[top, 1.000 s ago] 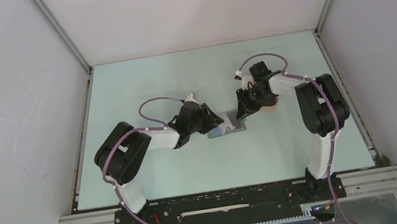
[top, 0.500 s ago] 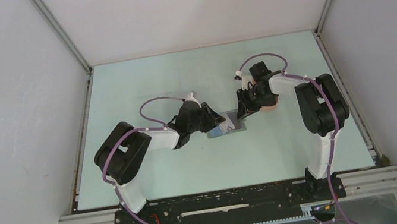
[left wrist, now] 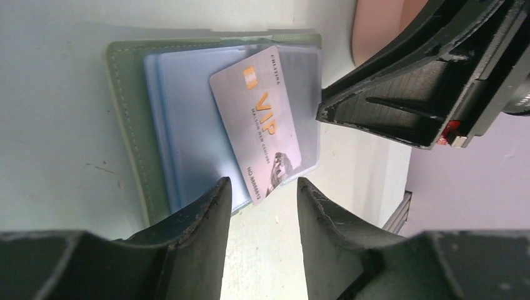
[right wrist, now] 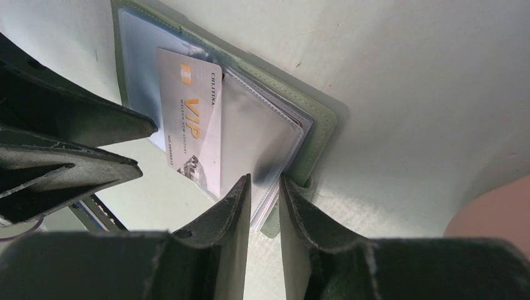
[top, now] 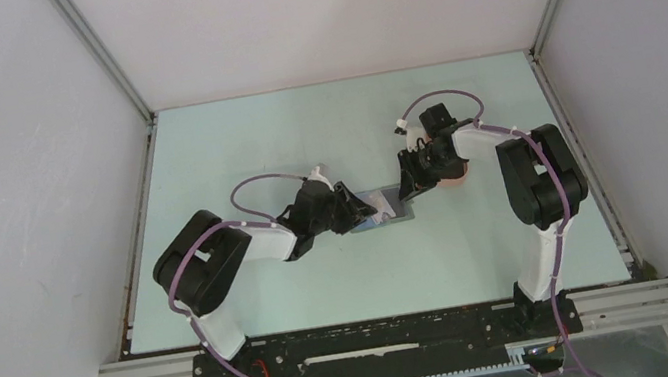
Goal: Put the credit cards into the card holder
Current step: Insert the credit card into the card holder.
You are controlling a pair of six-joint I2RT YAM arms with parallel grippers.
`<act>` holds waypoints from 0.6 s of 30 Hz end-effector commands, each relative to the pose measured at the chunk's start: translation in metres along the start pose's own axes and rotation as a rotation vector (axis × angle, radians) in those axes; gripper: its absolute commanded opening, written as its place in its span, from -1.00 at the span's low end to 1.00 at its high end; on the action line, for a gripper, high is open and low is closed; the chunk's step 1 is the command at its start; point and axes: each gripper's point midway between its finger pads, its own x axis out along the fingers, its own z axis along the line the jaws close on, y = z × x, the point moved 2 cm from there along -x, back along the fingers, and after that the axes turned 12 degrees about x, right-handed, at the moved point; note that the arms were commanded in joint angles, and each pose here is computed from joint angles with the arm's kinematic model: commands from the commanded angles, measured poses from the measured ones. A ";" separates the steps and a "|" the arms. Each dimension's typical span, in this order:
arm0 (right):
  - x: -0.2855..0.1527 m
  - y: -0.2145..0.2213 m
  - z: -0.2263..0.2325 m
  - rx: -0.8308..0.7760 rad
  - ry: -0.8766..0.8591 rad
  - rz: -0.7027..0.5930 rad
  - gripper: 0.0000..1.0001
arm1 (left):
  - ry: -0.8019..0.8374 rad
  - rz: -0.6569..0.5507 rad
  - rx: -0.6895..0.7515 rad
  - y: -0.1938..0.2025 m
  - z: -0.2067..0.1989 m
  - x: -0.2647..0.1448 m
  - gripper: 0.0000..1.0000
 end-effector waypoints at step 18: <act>0.000 -0.002 0.003 0.015 -0.011 0.012 -0.38 | 0.090 -0.006 -0.130 0.005 0.005 0.006 -0.02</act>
